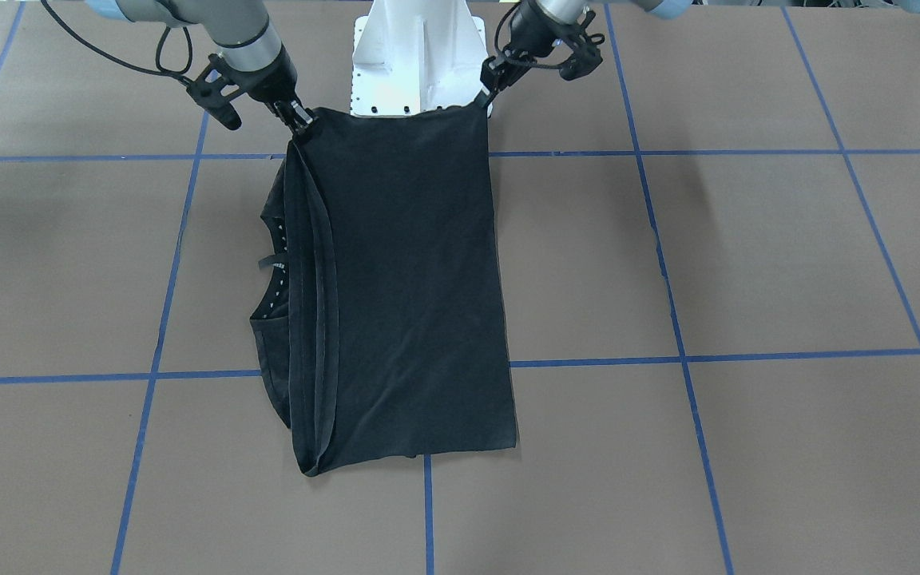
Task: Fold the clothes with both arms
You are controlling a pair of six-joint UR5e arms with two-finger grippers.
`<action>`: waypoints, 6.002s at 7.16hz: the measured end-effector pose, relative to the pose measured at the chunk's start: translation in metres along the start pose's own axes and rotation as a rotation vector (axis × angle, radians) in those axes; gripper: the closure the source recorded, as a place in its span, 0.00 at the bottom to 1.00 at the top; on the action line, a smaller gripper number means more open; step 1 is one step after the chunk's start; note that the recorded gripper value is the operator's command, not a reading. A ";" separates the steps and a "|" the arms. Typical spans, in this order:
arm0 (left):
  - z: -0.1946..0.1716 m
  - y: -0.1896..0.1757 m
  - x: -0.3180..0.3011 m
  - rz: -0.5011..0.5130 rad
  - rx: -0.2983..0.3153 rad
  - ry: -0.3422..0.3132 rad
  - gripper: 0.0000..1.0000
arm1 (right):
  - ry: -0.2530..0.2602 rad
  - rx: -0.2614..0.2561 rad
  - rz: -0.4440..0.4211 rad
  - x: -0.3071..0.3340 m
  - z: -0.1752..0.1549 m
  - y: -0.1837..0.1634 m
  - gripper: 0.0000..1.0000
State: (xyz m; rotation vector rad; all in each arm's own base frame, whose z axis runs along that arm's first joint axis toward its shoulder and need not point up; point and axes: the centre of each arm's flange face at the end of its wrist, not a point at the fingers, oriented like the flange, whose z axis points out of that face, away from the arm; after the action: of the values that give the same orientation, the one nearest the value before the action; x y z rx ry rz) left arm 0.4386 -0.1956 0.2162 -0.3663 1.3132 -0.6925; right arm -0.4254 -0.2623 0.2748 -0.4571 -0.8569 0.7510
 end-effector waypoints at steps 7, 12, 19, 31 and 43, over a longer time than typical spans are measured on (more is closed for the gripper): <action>-0.001 -0.176 0.178 0.023 0.235 0.092 1.00 | -0.103 0.022 0.341 -0.167 -0.056 -0.147 1.00; 0.058 -0.297 0.234 0.048 0.345 0.141 0.64 | -0.102 0.078 0.336 -0.275 -0.002 -0.238 0.65; 0.038 -0.398 0.283 0.222 0.460 0.195 0.01 | -0.138 0.204 0.088 -0.354 -0.062 -0.291 0.00; -0.344 -0.558 -0.030 1.295 0.290 -0.547 0.01 | 0.176 0.179 -1.019 0.153 -0.221 -0.597 0.00; -0.346 -0.541 -0.103 1.180 0.144 -0.468 0.01 | 0.194 0.110 -1.086 0.171 -0.228 -0.542 0.00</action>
State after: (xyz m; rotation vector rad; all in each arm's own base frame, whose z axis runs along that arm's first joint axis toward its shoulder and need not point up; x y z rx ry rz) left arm -0.0423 -0.4878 0.5423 0.3615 0.8086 0.2950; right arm 0.0503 -0.5072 0.5714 0.0724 -0.7359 -0.2472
